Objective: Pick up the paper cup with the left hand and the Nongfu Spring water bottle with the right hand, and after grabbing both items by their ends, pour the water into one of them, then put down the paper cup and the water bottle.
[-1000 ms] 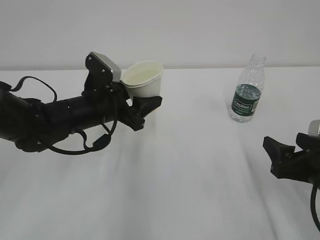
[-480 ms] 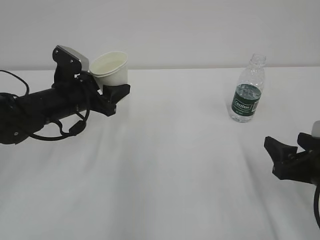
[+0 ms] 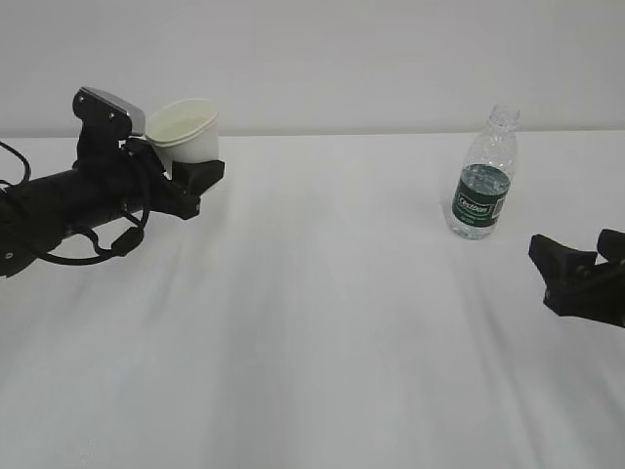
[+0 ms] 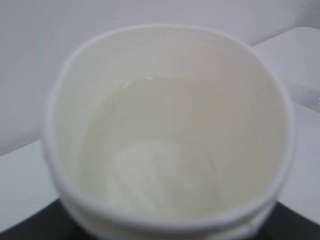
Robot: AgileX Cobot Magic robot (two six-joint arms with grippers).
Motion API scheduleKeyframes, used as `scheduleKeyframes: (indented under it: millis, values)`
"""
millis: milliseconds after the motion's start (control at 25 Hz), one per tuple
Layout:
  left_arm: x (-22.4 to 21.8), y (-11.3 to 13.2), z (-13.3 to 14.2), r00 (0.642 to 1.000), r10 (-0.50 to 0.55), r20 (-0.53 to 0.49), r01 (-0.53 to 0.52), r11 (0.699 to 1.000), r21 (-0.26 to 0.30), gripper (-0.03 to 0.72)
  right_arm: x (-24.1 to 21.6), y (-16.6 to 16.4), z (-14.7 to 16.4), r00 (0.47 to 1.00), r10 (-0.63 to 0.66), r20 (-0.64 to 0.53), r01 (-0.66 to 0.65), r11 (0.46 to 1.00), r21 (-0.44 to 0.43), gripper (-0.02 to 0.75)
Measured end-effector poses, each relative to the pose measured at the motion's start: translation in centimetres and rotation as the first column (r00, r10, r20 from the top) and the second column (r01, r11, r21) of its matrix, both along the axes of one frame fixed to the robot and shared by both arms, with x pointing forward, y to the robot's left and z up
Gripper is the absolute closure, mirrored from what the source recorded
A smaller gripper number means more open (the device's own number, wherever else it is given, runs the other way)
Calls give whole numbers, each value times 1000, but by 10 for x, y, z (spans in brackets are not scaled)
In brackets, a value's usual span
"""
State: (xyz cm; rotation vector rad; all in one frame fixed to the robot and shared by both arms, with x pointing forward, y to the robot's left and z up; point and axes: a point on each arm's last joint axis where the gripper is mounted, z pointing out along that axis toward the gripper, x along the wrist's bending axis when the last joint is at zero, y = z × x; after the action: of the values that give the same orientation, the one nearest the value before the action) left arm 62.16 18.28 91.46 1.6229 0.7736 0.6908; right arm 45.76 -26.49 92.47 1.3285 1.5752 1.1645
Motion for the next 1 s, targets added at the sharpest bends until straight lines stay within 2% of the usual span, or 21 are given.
scheduleKeyframes:
  millis: [320,560,1000]
  values:
    - [5,16,0,998,56,-9,-56,998,-3,268,11,1,34,1000,7,2,-6,999,-49,150]
    - [10,38,-5,993,116,-24,-116,993,2,268,9,0,58,1000,5,19,-4,998,-60,150]
    - [14,58,-34,979,175,-101,-174,985,19,268,0,-1,72,999,4,33,-2,998,-64,150]
